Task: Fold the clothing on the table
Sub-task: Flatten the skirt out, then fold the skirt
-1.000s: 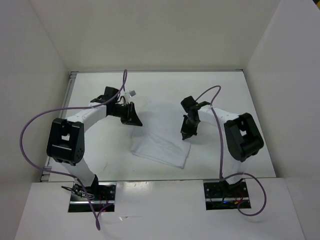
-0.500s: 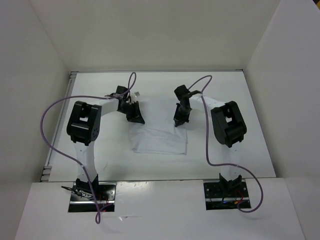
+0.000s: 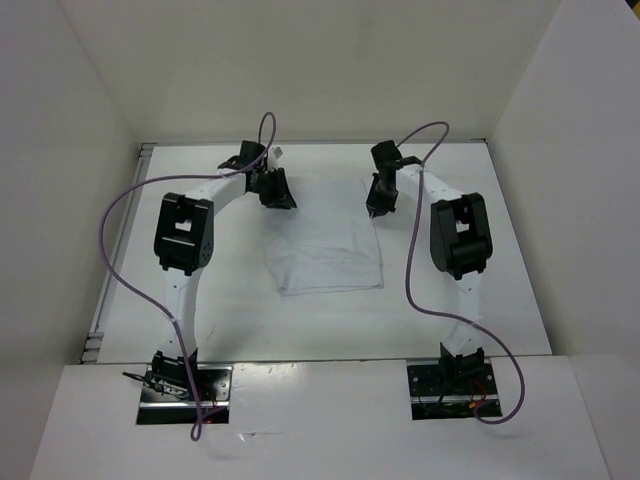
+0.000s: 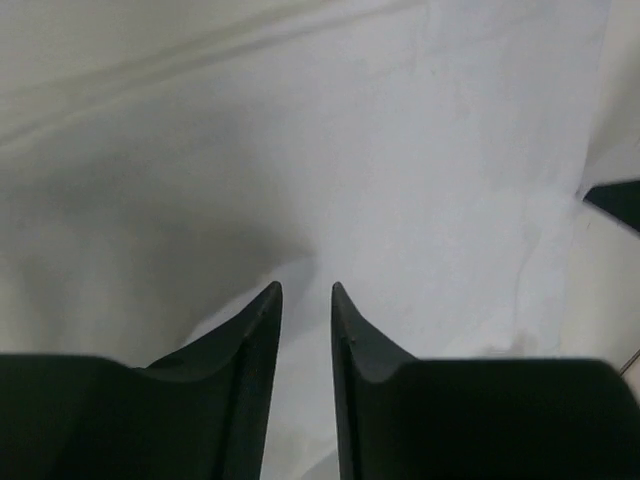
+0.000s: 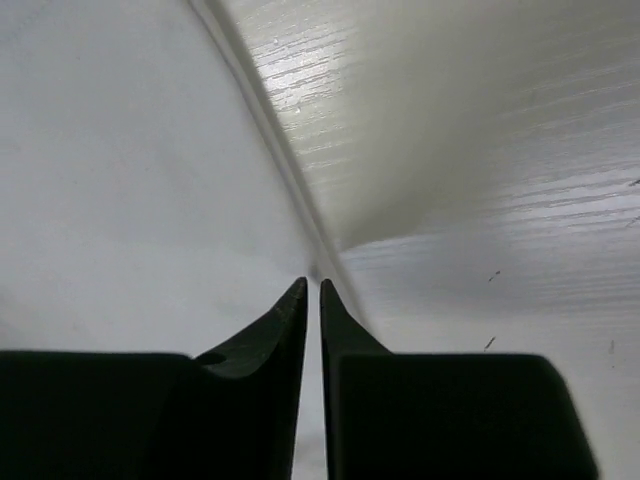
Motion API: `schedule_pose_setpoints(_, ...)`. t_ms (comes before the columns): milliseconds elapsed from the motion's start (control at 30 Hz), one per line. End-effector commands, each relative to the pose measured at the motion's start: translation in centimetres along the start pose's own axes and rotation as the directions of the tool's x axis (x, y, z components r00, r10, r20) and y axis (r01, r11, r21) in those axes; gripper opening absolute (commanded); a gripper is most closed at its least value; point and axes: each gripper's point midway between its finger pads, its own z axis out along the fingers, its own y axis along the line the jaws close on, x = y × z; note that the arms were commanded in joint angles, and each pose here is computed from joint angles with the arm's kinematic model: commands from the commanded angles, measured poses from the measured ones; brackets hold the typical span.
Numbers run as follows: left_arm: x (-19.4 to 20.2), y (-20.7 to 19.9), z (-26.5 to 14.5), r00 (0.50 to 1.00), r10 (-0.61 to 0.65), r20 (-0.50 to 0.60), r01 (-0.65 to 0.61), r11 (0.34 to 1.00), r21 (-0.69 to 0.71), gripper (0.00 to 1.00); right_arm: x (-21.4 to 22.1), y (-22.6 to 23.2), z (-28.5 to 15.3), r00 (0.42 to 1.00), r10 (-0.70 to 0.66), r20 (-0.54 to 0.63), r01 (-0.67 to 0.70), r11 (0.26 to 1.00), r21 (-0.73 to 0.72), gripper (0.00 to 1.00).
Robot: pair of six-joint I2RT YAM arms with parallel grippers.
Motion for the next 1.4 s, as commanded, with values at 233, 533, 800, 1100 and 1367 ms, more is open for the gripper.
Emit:
schedule_pose_setpoints(233,5.3,-3.2,-13.8,0.99,0.027,0.137,-0.017,0.997,-0.074,0.47,-0.9,-2.1,-10.6,0.986,-0.081,0.146,0.082,0.997,-0.003,0.39)
schedule_pose_setpoints(533,15.4,-1.2,-14.3,0.997,-0.081,0.001,0.081,0.989,-0.128,0.47,1.4,-5.0,-11.2,0.992,-0.067,0.109,0.063,0.997,0.039,0.39)
schedule_pose_setpoints(800,18.5,0.0,-12.2,0.99,-0.11,-0.093,0.094,0.982,-0.162,0.47,2.3,-5.8,-10.9,0.993,-0.079,0.087,0.074,0.995,0.063,0.39)
schedule_pose_setpoints(1100,21.6,-0.5,-10.6,0.976,-0.114,-0.186,0.086,0.984,-0.153,0.47,3.2,-7.6,-10.8,0.995,-0.075,0.07,0.066,0.991,0.12,0.39)
schedule_pose_setpoints(1367,24.9,-0.4,-10.3,0.957,-0.107,-0.268,0.061,0.982,-0.177,0.47,3.7,-7.8,-11.4,0.995,-0.075,0.065,0.067,0.992,0.11,0.39)
